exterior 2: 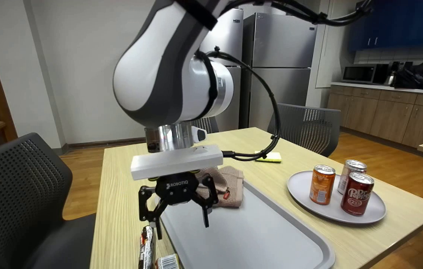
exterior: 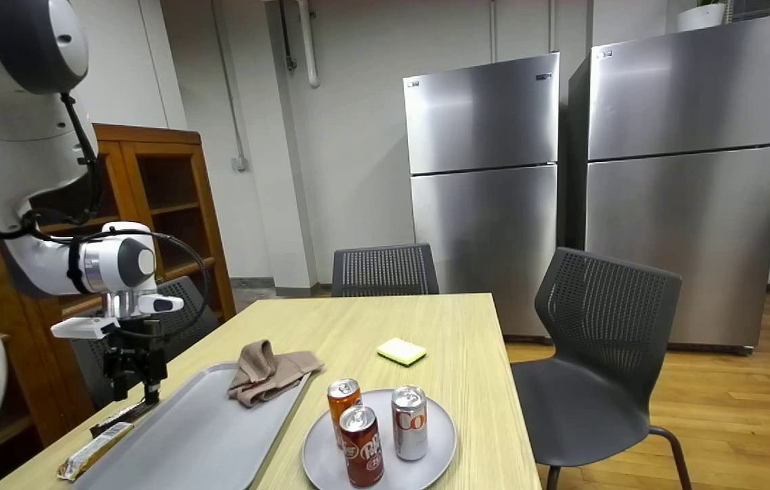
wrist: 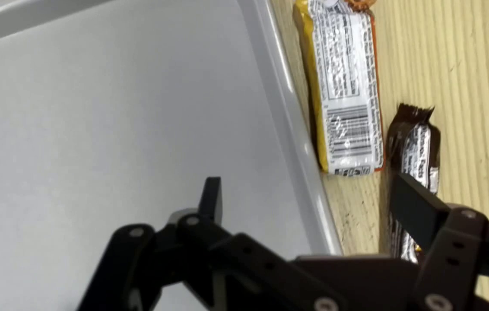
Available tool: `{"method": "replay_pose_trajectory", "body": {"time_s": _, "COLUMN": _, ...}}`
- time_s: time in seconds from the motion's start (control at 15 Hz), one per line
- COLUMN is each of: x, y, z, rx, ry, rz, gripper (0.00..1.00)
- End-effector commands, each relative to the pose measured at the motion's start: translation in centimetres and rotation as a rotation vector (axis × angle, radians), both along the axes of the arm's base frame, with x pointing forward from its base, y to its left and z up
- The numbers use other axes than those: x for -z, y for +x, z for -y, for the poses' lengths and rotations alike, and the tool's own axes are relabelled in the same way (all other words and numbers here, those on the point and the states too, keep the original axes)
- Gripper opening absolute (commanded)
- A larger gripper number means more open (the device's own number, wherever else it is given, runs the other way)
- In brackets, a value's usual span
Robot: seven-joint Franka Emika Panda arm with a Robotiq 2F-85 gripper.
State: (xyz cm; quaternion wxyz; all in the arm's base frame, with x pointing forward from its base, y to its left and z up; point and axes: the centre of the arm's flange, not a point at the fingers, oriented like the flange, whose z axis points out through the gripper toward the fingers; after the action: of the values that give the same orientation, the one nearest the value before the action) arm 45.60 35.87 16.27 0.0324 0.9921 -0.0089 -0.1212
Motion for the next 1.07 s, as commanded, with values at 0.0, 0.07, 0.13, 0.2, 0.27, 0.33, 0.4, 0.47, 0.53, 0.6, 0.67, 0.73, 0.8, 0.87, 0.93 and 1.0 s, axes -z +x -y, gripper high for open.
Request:
{"method": "replay_pose_trajectory", "body": {"time_s": 0.0, "x": -2.2, "y": 0.6, "z": 3.0, "rx": 0.132, "ry": 0.007, "rz": 0.044, "gripper": 1.00}}
{"method": "replay_pose_trajectory", "body": {"time_s": 0.07, "x": -2.4, "y": 1.0, "z": 3.7, "rx": 0.165, "ry": 0.002, "rz": 0.059, "gripper": 1.00}}
{"method": "replay_pose_trajectory", "body": {"time_s": 0.13, "x": -2.7, "y": 1.4, "z": 4.5, "rx": 0.203, "ry": 0.000, "rz": 0.070, "gripper": 1.00}}
{"method": "replay_pose_trajectory", "body": {"time_s": 0.2, "x": -2.9, "y": 1.8, "z": 5.4, "rx": 0.247, "ry": -0.007, "rz": 0.086, "gripper": 1.00}}
{"method": "replay_pose_trajectory", "body": {"time_s": 0.27, "x": -3.0, "y": 2.1, "z": 6.1, "rx": 0.278, "ry": -0.011, "rz": 0.094, "gripper": 1.00}}
{"method": "replay_pose_trajectory", "body": {"time_s": 0.33, "x": -3.1, "y": 2.4, "z": 7.0, "rx": 0.309, "ry": -0.018, "rz": 0.101, "gripper": 1.00}}
{"method": "replay_pose_trajectory", "body": {"time_s": 0.4, "x": -3.3, "y": 2.5, "z": 7.9, "rx": 0.335, "ry": -0.023, "rz": 0.110, "gripper": 1.00}}
{"method": "replay_pose_trajectory", "body": {"time_s": 0.47, "x": -3.4, "y": 2.7, "z": 8.8, "rx": 0.361, "ry": -0.028, "rz": 0.124, "gripper": 1.00}}
{"method": "replay_pose_trajectory", "body": {"time_s": 0.53, "x": -3.5, "y": 2.9, "z": 9.6, "rx": 0.386, "ry": -0.031, "rz": 0.133, "gripper": 1.00}}
{"method": "replay_pose_trajectory", "body": {"time_s": 0.6, "x": -3.4, "y": 3.2, "z": 10.5, "rx": 0.417, "ry": -0.036, "rz": 0.142, "gripper": 1.00}}
{"method": "replay_pose_trajectory", "body": {"time_s": 0.67, "x": -3.3, "y": 3.5, "z": 11.3, "rx": 0.444, "ry": -0.035, "rz": 0.144, "gripper": 1.00}}
{"method": "replay_pose_trajectory", "body": {"time_s": 0.73, "x": -3.2, "y": 3.8, "z": 12.2, "rx": 0.481, "ry": -0.039, "rz": 0.160, "gripper": 1.00}}
{"method": "replay_pose_trajectory", "body": {"time_s": 0.8, "x": -3.1, "y": 4.1, "z": 13.0, "rx": 0.498, "ry": -0.023, "rz": 0.166, "gripper": 1.00}}
{"method": "replay_pose_trajectory", "body": {"time_s": 0.87, "x": -3.0, "y": 4.4, "z": 13.7, "rx": 0.510, "ry": -0.017, "rz": 0.173, "gripper": 1.00}}
{"method": "replay_pose_trajectory", "body": {"time_s": 0.93, "x": -3.0, "y": 4.7, "z": 14.2, "rx": 0.512, "ry": -0.014, "rz": 0.176, "gripper": 1.00}}
{"method": "replay_pose_trajectory", "body": {"time_s": 1.0, "x": -2.8, "y": 5.0, "z": 14.7, "rx": 0.495, "ry": -0.014, "rz": 0.187, "gripper": 1.00}}
